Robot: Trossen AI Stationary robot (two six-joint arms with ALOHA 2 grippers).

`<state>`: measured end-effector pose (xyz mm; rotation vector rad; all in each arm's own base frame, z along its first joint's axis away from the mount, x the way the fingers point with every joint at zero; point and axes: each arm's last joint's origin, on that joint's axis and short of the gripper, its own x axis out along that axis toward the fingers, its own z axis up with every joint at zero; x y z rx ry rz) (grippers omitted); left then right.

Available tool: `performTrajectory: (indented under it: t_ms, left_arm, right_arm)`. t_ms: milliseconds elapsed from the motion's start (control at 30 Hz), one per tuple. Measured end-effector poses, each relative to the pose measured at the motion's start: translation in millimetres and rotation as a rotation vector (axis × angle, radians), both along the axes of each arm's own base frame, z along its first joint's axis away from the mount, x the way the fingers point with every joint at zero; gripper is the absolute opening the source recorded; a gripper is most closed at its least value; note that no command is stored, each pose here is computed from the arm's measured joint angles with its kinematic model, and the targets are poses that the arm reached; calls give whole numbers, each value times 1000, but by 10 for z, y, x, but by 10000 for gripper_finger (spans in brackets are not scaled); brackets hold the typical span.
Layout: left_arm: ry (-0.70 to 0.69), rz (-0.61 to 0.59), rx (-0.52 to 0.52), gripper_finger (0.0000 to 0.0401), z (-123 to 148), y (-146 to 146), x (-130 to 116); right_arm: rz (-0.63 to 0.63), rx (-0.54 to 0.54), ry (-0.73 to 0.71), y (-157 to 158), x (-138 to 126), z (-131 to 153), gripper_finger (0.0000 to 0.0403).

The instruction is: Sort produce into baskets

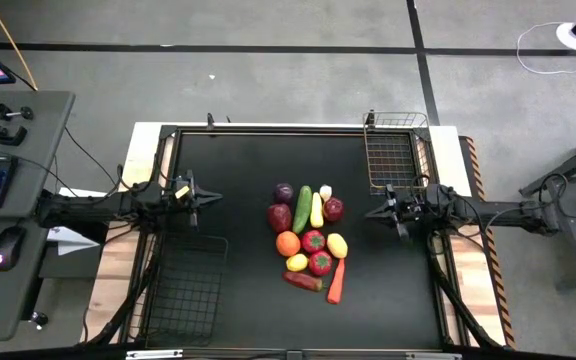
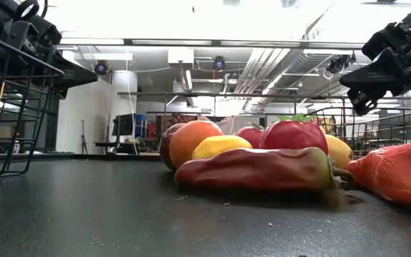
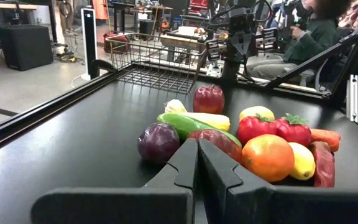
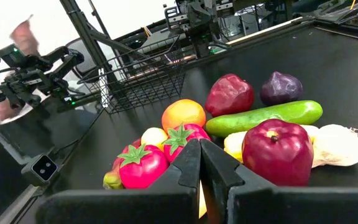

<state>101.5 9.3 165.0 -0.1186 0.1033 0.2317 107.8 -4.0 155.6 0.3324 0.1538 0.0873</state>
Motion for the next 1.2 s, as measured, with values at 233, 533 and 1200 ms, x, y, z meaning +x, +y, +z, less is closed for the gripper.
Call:
performTrajectory:
  t_ms: [233, 533, 1200]
  left_arm:
    - [0, 0, 0, 0, 0, 0, 0]
    - [0, 0, 0, 0, 1, 0, 0]
    - [0, 0, 0, 0, 1, 0, 0]
  right_arm:
    - [0, 0, 0, 0, 0, 0, 0]
    - [0, 0, 0, 0, 0, 0, 0]
    - [-9, 230, -85, 2, 9, 109, 0]
